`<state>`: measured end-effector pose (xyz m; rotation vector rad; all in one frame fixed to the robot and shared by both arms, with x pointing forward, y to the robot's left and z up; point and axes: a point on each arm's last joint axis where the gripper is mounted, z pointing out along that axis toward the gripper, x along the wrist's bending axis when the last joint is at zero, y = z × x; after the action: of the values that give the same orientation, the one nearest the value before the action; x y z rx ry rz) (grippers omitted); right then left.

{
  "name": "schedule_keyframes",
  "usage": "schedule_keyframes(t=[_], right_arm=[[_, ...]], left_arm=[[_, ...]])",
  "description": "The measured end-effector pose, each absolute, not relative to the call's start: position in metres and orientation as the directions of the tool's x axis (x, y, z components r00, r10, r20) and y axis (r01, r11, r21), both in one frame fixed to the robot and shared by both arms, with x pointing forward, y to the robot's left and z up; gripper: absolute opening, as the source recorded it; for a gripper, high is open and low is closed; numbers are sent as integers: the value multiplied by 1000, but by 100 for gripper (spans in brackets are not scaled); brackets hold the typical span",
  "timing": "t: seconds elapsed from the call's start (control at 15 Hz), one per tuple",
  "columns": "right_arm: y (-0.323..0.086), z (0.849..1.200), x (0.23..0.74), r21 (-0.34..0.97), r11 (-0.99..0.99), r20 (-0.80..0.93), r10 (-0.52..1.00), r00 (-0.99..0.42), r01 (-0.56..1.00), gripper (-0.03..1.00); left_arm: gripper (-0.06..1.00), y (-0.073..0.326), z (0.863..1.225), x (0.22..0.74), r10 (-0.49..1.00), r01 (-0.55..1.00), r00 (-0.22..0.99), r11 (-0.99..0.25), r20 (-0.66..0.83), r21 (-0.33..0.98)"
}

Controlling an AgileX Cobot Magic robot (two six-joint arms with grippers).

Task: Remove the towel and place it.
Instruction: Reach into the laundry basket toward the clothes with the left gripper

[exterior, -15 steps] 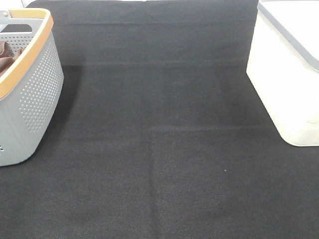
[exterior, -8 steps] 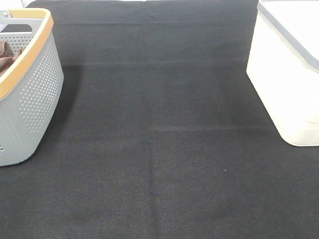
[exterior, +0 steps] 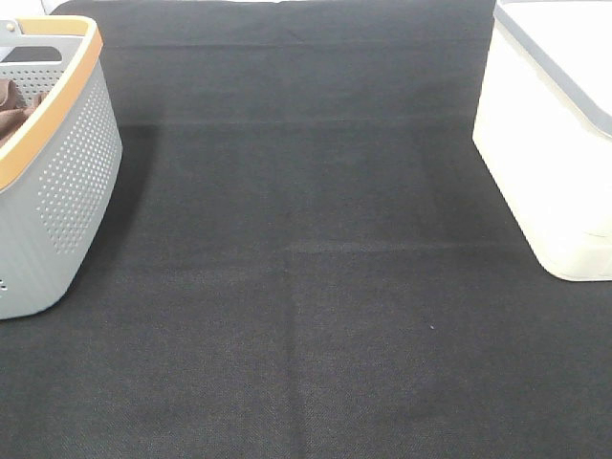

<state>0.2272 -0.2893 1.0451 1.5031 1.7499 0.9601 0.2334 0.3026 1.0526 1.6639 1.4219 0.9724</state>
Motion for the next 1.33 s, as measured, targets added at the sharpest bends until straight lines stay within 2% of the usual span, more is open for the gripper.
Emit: schedule_keyframes(t=[1.33], right_arm=[[-289,1045,227,845,83,-4,989,-149,528,67]], left_arm=[[76,303,1053,233,991,439,103,-123,86,890]])
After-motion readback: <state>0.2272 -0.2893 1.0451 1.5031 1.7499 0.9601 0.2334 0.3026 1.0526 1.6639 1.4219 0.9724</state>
